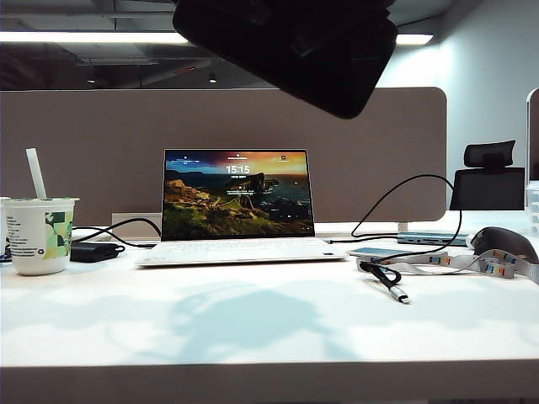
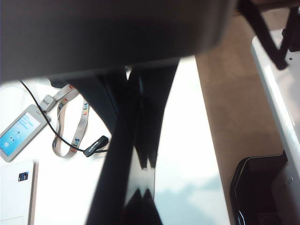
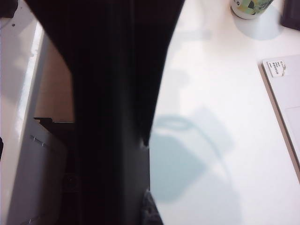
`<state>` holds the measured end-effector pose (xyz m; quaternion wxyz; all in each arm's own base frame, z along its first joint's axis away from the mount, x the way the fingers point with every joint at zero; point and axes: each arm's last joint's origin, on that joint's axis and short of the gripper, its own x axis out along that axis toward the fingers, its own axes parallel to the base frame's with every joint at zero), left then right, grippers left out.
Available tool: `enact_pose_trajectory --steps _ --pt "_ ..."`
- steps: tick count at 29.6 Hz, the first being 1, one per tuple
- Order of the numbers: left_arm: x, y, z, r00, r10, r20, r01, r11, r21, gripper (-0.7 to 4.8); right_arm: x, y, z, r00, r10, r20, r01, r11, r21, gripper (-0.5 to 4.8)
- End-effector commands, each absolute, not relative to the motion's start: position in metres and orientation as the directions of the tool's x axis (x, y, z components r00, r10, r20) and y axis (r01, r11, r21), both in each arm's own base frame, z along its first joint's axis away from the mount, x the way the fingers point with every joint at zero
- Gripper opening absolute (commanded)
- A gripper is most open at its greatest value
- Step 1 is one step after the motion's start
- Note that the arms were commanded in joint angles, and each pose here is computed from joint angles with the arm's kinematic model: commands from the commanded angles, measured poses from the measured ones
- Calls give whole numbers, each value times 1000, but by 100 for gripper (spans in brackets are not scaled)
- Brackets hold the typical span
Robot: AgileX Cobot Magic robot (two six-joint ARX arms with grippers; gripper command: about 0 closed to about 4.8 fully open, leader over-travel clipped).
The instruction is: Pick up the black phone, pick up the charger plug, insert the charger plug into the phone's charging port, and finally place the connected phone back on the desk.
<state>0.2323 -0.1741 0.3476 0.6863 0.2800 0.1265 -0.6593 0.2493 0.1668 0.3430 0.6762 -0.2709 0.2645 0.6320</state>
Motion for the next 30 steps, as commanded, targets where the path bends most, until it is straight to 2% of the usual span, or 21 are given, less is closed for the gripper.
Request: enact_pose_trajectory --steps 1,4,10,13,21,30 --pt "231 -175 355 97 -859 -503 963 -47 266 19 249 166 346 67 720 -691 -997 76 -17 -1" --pt "232 -176 357 113 -862 -493 971 -8 237 129 248 165 347 65 718 -693 -997 77 -14 -1" --pt "236 -177 364 149 -884 -443 970 42 241 170 242 161 356 84 728 -680 -996 80 -38 -1" --pt "237 -178 368 165 -897 -411 960 49 277 252 239 156 361 103 734 -671 -994 90 -53 -1" --pt "241 -173 388 222 -935 -278 936 125 329 252 228 131 383 200 752 -628 -980 156 -124 -1" --pt "246 -165 416 174 -983 -61 934 145 326 252 221 108 406 310 769 -559 -950 229 -212 -1"
